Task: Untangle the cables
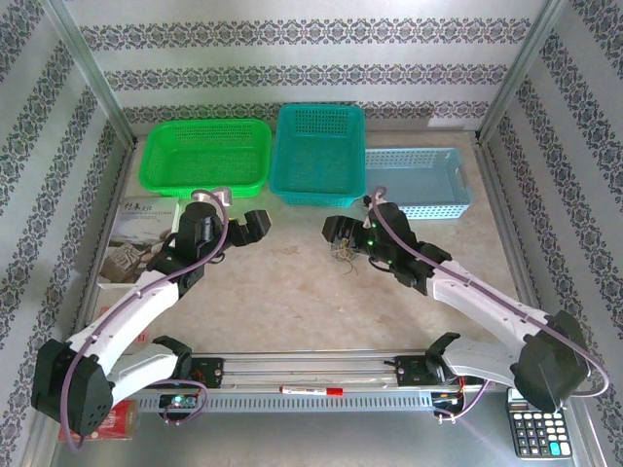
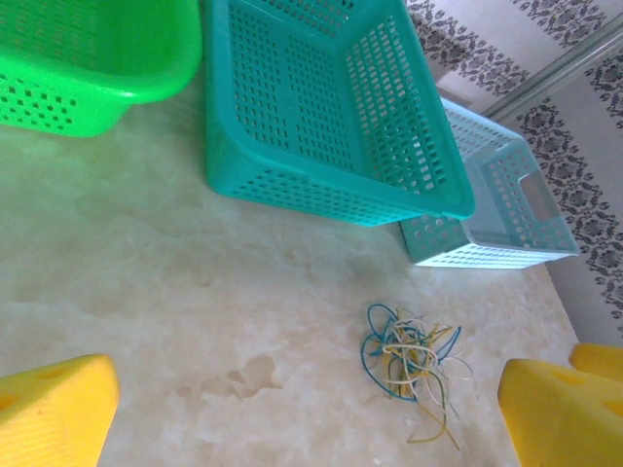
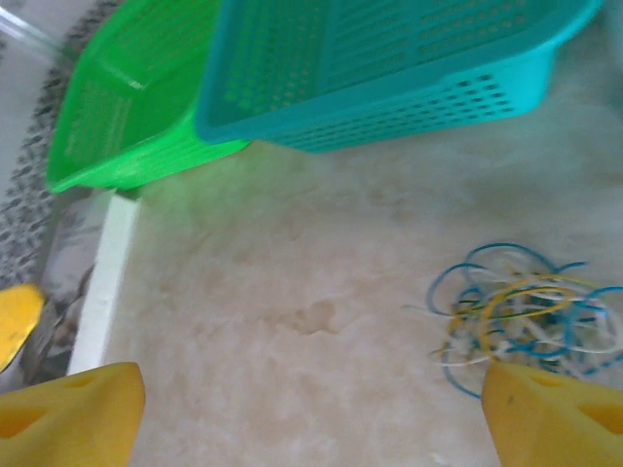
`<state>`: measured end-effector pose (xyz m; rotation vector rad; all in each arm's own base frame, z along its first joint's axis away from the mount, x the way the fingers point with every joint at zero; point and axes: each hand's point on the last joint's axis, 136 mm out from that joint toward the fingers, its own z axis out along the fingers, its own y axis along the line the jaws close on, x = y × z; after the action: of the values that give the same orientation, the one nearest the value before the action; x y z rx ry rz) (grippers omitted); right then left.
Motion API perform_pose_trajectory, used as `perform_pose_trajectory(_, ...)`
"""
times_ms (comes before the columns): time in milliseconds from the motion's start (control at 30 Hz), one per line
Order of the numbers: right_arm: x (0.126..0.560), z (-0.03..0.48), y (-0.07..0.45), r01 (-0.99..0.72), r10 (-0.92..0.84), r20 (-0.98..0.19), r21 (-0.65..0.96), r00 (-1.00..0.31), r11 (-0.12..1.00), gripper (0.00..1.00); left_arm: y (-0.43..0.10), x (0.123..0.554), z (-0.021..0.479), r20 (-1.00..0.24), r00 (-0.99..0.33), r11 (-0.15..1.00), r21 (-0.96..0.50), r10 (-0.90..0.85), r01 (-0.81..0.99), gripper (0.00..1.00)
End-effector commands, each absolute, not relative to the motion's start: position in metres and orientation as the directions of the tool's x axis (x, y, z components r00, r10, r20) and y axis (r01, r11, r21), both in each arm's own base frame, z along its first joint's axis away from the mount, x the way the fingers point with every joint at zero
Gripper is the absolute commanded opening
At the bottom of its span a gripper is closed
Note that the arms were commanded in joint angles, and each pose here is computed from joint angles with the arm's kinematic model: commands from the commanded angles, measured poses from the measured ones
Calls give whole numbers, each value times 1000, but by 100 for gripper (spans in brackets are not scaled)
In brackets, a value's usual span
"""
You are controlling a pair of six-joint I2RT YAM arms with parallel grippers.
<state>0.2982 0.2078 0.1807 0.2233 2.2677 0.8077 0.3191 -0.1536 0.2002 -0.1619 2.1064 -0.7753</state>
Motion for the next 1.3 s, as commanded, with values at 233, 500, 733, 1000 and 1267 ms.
perform_pose_trajectory(233,322,109,181,73,370,-528,500,-764,863,80,-160,319,207,-680,-602,759,-626,-419,179,100)
perform_pose_trajectory(500,339,83,260,-75,231,-424,592,-876,802,66,-163,323,208,-661,-629,762,-627,-409,164,100)
perform_pose_trajectory(733,297,122,335,-278,80,-445,680,-892,678,63,-168,317,203,-630,-673,755,-636,-387,160,100)
perform_pose_trajectory(1000,294,148,261,-198,212,-502,644,-838,739,65,-171,299,193,-594,-724,756,-636,-352,155,100)
perform_pose_trajectory(1267,279,128,219,-132,231,-505,584,-831,801,64,-179,293,178,-604,-751,811,-561,-266,165,99)
